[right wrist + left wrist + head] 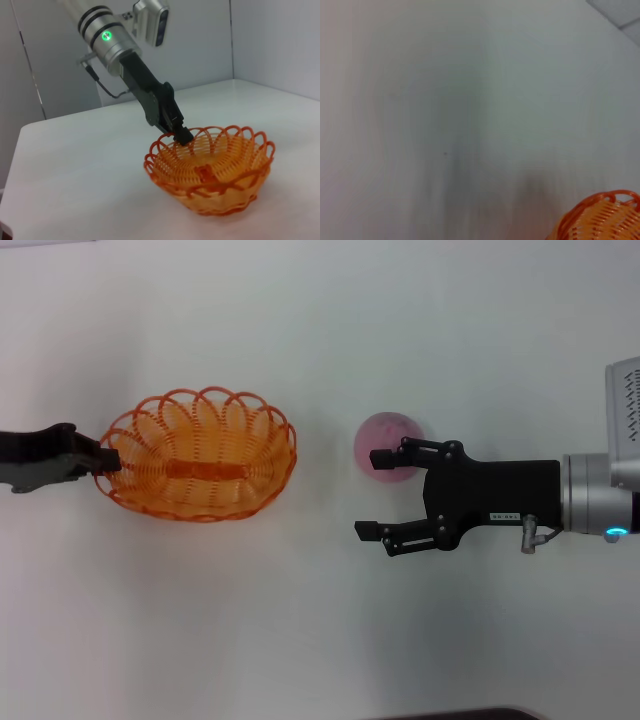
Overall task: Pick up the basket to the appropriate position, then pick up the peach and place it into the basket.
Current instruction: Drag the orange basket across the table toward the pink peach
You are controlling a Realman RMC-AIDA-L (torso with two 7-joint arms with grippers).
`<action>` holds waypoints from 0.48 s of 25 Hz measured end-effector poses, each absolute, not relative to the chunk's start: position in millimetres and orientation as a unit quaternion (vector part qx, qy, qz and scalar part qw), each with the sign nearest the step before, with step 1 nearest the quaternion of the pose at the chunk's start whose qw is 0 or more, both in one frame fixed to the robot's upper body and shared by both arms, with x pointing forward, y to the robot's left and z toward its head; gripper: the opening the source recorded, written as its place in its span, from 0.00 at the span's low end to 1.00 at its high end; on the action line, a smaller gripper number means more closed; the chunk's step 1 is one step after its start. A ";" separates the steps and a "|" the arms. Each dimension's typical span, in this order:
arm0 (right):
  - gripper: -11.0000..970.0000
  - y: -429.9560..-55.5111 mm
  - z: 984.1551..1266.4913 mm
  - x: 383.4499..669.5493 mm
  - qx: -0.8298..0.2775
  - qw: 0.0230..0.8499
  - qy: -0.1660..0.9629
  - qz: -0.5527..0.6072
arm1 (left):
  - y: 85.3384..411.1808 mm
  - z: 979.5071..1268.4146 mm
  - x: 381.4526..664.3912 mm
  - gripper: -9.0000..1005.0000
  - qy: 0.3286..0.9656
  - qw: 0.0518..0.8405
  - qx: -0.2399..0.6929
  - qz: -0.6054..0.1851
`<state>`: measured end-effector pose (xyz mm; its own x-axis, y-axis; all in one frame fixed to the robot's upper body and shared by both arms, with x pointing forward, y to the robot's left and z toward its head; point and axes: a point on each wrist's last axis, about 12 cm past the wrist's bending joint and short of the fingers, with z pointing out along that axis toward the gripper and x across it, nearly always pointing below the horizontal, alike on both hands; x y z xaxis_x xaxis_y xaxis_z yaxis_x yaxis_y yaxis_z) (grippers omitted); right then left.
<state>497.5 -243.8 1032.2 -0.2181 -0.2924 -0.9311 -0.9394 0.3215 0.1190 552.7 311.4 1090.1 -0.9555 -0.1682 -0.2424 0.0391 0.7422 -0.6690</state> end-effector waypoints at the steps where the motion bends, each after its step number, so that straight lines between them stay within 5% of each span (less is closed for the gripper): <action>1: 0.98 -243.8 1032.1 497.5 -0.448 0.435 0.687 0.372 | 312.0 1088.7 550.9 0.07 0.921 0.148 -0.040 -0.359; 12: 0.98 -244.6 1031.8 497.1 -0.448 0.434 0.688 0.371 | 303.5 1080.9 543.5 0.07 0.917 0.166 -0.059 -0.358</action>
